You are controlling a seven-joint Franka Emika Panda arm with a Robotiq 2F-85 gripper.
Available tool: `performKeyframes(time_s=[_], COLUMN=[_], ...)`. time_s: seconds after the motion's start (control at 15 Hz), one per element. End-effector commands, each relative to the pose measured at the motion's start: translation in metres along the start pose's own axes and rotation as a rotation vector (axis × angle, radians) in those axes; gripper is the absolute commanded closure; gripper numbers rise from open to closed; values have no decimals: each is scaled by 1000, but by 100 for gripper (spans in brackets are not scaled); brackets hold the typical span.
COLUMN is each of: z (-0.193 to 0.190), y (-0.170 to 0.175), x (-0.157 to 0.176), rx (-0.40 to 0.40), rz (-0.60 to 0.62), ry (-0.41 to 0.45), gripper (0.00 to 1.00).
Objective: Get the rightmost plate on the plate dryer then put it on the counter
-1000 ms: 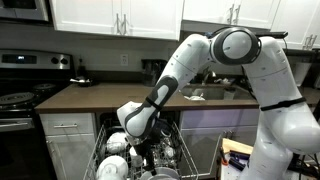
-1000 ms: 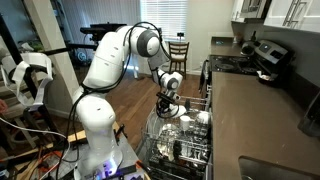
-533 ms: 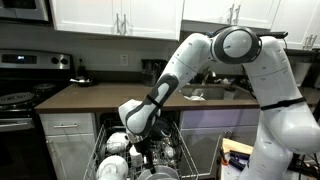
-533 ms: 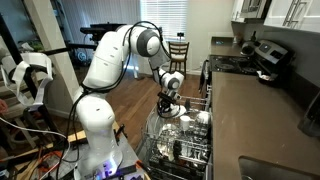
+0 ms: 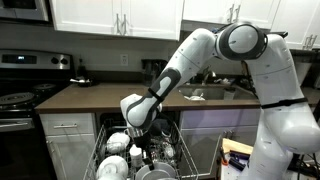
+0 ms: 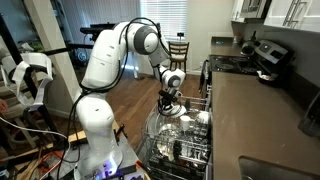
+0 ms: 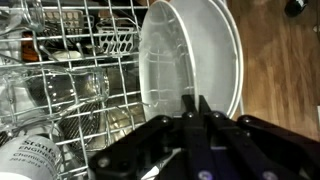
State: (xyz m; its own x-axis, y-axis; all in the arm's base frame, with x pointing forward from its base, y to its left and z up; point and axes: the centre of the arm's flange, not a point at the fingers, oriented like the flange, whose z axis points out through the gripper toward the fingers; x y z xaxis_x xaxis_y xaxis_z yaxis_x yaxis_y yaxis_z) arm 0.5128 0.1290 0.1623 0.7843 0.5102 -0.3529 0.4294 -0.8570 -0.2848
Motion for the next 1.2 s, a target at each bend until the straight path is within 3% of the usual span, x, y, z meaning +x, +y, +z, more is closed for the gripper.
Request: performKeyframes(time_s=[0.0,1.13], z=[-21,-44], y=[-5,-14], x=[-27,-47], rx=[27,3], rz=[-25,-27], ry=[45,63], gripper=[99,99])
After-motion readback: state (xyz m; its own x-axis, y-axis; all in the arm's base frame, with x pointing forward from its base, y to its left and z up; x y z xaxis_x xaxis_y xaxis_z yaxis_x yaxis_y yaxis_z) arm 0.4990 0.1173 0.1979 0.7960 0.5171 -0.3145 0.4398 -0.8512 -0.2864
